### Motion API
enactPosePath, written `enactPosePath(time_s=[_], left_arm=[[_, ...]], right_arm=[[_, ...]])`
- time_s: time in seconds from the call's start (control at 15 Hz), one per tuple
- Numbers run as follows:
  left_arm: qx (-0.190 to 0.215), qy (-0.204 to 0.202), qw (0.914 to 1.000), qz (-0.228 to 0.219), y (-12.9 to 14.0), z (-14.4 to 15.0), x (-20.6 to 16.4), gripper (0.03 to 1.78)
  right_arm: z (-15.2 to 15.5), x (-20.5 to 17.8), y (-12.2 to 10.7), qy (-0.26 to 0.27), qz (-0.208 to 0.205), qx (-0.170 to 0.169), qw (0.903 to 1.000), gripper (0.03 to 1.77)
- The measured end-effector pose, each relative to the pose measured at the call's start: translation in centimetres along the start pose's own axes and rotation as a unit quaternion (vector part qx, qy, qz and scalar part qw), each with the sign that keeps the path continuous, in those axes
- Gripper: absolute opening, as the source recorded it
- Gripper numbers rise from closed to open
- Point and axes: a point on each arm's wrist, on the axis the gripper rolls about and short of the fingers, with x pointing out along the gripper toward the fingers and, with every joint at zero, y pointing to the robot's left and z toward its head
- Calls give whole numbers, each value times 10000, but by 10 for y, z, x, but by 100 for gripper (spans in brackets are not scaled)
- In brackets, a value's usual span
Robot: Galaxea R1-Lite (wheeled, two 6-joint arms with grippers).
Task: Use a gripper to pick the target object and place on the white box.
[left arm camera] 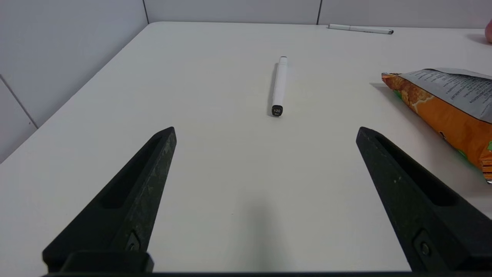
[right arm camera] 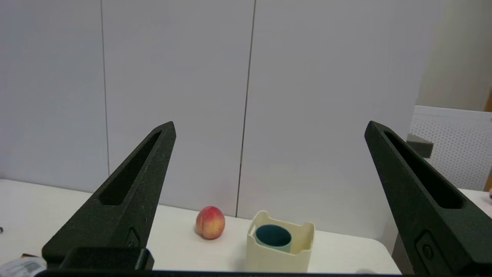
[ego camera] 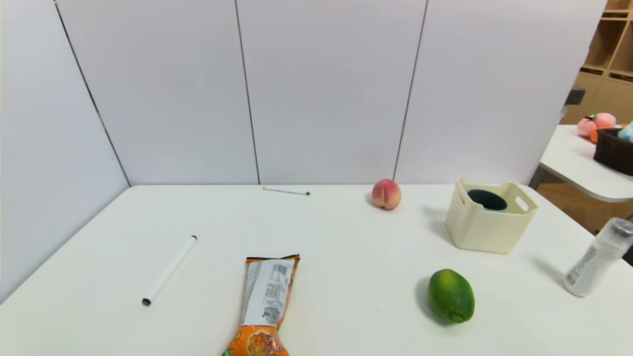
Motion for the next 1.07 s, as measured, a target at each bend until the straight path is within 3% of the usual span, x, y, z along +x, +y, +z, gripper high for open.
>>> enactPosePath(time_s=[0.27, 0.67, 0.87, 1.07], left_arm=[[0, -2, 10000, -2, 0, 0, 0, 169], [-2, -2, 10000, -2, 0, 0, 0, 169], [-2, -2, 10000, -2, 0, 0, 0, 169], [2, -2, 10000, -2, 0, 0, 0, 169]], right_arm=[[-38, -45, 6, 76, -175, 110, 9998, 169], [-80, -80, 13, -86, -206, -70, 9997, 169], [-105, -86, 14, 421, -236, -259, 9985, 169], [-128, -91, 14, 1415, -363, -178, 9891, 169]])
